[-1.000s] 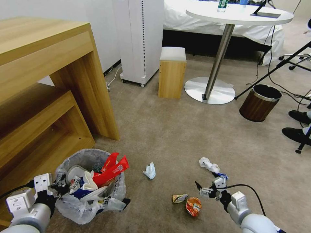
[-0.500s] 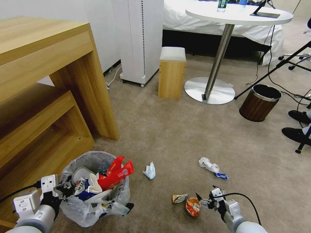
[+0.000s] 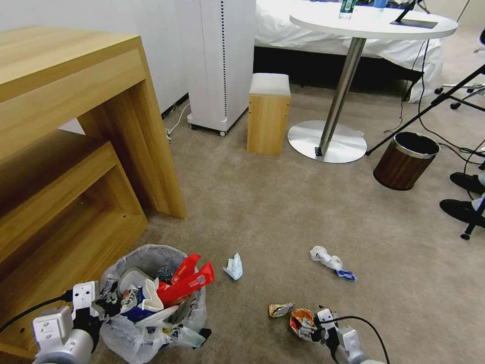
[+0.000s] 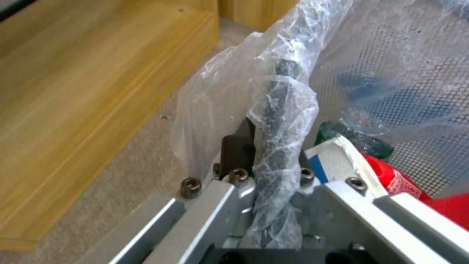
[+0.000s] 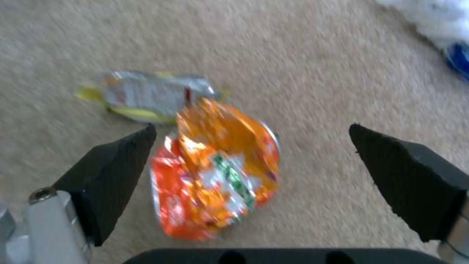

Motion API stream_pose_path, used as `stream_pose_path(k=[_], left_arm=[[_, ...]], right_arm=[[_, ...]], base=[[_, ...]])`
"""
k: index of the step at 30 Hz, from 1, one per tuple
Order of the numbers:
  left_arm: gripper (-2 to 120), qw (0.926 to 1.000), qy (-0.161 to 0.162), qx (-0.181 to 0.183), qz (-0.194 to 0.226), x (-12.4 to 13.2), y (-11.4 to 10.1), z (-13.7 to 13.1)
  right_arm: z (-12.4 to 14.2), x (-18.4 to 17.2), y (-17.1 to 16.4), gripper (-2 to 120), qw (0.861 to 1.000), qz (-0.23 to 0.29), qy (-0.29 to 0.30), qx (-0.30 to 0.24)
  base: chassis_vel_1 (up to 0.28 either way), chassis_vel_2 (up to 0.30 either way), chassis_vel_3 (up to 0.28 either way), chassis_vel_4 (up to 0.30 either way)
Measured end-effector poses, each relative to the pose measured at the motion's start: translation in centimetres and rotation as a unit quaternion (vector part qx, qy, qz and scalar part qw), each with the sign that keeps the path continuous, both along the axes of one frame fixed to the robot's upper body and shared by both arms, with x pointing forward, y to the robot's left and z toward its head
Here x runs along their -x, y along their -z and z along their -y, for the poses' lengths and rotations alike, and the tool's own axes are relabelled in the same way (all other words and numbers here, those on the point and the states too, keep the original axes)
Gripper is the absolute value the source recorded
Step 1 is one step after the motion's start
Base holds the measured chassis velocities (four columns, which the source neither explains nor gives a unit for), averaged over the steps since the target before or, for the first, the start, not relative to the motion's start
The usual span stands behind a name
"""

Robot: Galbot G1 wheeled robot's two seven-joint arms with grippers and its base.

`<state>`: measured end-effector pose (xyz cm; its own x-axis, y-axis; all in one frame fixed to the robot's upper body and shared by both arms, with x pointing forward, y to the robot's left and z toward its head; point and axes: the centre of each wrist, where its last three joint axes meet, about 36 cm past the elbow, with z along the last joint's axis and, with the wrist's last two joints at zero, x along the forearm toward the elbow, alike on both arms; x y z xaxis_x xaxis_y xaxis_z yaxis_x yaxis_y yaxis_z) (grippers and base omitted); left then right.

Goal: Pick up the trash bin and place the garbage on the floor into it.

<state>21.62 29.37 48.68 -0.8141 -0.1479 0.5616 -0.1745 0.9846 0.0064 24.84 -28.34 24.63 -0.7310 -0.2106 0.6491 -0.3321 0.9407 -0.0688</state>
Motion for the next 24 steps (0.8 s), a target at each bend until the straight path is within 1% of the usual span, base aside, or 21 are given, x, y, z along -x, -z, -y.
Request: stream_pose_path(k=[10,19,24], left_arm=[[0,0.9998,0.017,-0.002,-0.006,0.8,1.2,1.3],[0,0.9995,0.03,-0.003,-0.006,1.2,1.7,2.1],[0,0.9994,0.034,-0.006,-0.006,1.3,1.8,2.3]], right_arm=[[0.5,0.6,2.8,100,1.0,0.003,-0.002,0.003],[0.1,0.7,4.4,100,1.0,0.0,-0.009,0.004],[0.0,0.8,4.6,100,1.0,-0.002,-0.013,0.001]], base=[[0.0,0.0,0.0,0.0],[0.0,0.0,0.0,0.0],[0.0,0.0,0.0,0.0]])
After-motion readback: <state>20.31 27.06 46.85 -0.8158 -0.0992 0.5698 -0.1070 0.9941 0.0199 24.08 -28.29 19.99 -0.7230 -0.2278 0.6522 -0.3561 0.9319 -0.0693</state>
